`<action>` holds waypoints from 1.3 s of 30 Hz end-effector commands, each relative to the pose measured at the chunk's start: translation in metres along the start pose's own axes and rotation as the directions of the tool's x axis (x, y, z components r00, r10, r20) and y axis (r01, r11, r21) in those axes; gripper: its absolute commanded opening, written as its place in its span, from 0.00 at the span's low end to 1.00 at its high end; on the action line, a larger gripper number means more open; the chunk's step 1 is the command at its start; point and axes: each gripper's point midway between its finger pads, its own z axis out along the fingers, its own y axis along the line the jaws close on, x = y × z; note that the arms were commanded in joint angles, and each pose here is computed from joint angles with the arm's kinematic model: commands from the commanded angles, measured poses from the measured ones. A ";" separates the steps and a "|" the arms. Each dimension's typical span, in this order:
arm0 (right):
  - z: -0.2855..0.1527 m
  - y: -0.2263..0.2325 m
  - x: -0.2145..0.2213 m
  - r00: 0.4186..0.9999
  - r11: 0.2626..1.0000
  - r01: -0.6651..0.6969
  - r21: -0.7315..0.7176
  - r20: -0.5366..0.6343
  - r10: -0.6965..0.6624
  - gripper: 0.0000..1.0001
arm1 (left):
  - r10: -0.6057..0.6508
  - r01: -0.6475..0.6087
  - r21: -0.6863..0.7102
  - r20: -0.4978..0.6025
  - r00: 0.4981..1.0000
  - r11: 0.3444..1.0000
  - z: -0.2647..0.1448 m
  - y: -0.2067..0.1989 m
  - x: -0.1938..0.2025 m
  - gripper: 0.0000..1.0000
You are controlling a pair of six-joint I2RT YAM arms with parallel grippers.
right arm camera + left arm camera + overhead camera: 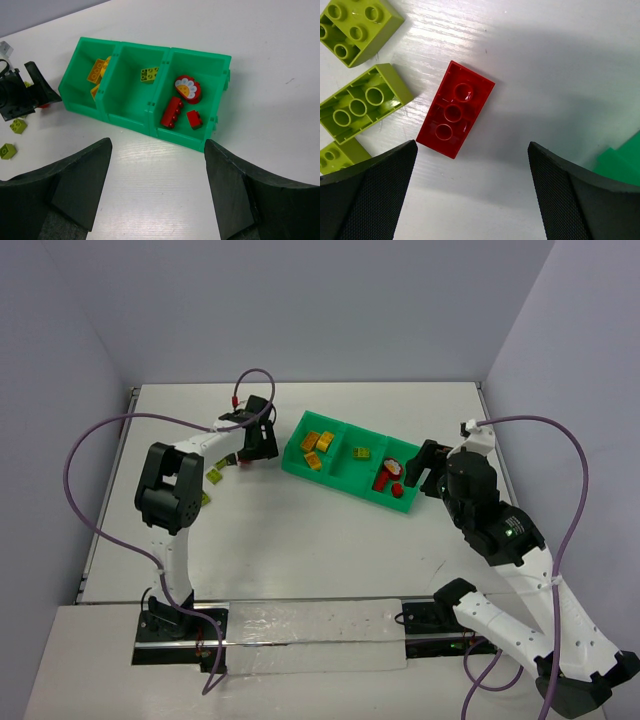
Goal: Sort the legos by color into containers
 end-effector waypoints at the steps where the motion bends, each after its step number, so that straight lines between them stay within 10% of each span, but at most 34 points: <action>1: -0.004 0.008 -0.021 0.998 0.999 -0.028 -0.023 0.053 0.029 0.81 | 0.049 -0.052 0.040 0.057 0.997 0.998 -0.001 0.005 -0.023 0.99; 11: -0.005 0.008 -0.022 0.998 0.999 -0.029 -0.021 0.050 0.030 0.82 | 0.102 -0.109 0.133 0.057 0.993 0.985 0.016 -0.007 -0.028 0.95; 23: -0.002 0.012 -0.022 0.998 0.999 -0.035 -0.032 0.045 0.037 0.81 | 0.085 -0.091 0.132 0.052 0.995 0.987 0.008 -0.003 -0.027 0.41; 28: -0.003 0.012 -0.022 0.998 0.999 -0.038 -0.033 0.047 0.040 0.81 | 0.031 -0.051 0.174 0.117 0.993 0.983 -0.035 -0.003 -0.052 0.01; 39: -0.009 0.006 -0.028 0.995 0.998 -0.057 -0.020 0.081 0.058 0.81 | 0.052 -0.186 0.512 0.264 0.963 0.838 -0.185 -0.122 -0.060 0.00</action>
